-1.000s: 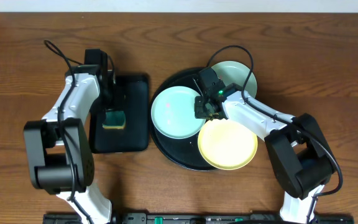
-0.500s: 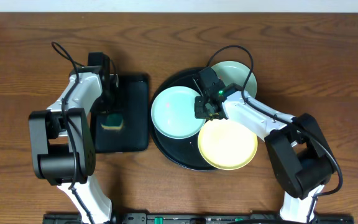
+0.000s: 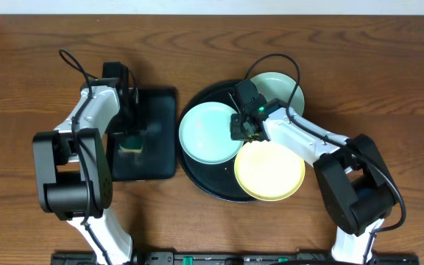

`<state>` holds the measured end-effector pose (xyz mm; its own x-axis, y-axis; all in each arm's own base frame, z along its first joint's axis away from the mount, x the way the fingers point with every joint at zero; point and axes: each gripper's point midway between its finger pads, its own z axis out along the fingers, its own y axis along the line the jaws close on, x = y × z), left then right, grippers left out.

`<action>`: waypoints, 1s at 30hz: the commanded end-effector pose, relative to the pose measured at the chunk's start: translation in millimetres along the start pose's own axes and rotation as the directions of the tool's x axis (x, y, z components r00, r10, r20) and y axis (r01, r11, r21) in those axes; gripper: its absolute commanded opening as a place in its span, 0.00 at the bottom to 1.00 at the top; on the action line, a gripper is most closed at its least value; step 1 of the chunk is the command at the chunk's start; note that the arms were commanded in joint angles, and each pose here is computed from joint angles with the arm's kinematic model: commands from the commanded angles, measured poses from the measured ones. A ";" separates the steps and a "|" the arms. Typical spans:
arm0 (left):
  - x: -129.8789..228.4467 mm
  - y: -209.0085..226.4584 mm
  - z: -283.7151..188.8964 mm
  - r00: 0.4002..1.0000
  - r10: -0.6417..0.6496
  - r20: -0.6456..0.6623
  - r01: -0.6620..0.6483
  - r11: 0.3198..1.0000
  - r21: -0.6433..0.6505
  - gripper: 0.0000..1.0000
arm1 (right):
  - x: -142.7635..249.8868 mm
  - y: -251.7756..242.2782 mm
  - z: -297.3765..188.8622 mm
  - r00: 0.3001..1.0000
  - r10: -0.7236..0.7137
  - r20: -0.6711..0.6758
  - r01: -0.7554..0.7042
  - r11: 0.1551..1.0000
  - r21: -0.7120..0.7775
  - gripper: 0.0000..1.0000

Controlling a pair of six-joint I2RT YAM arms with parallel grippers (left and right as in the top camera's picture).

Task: Clean dirty plates on tray and stack at the side
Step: 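Grasp the green sponge with the left gripper and lift it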

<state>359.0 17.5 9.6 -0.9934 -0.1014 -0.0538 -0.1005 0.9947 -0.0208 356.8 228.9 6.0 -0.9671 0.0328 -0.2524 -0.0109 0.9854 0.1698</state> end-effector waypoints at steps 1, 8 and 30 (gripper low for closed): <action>-13.9 -12.7 -35.6 0.995 -0.015 0.099 0.010 0.999 0.054 0.07 | 7.0 -7.5 11.7 1.000 0.000 -0.027 0.001 0.999 0.038 0.02; -16.1 -14.5 -93.8 0.964 -0.143 0.225 0.125 0.988 0.093 0.07 | 7.0 -7.7 11.7 1.000 0.000 -0.027 0.001 0.999 0.039 0.01; -5.8 -14.1 -98.7 0.952 -0.198 0.234 0.196 0.980 0.033 0.07 | 10.4 -5.9 11.6 0.999 0.002 -0.045 0.000 1.000 0.027 0.01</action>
<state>360.0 1.9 108.5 -0.9201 -0.2805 -0.2733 -0.2703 0.9598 -0.0752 356.6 229.0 6.5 -0.9678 0.0327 -0.2496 -0.0105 0.9854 0.1701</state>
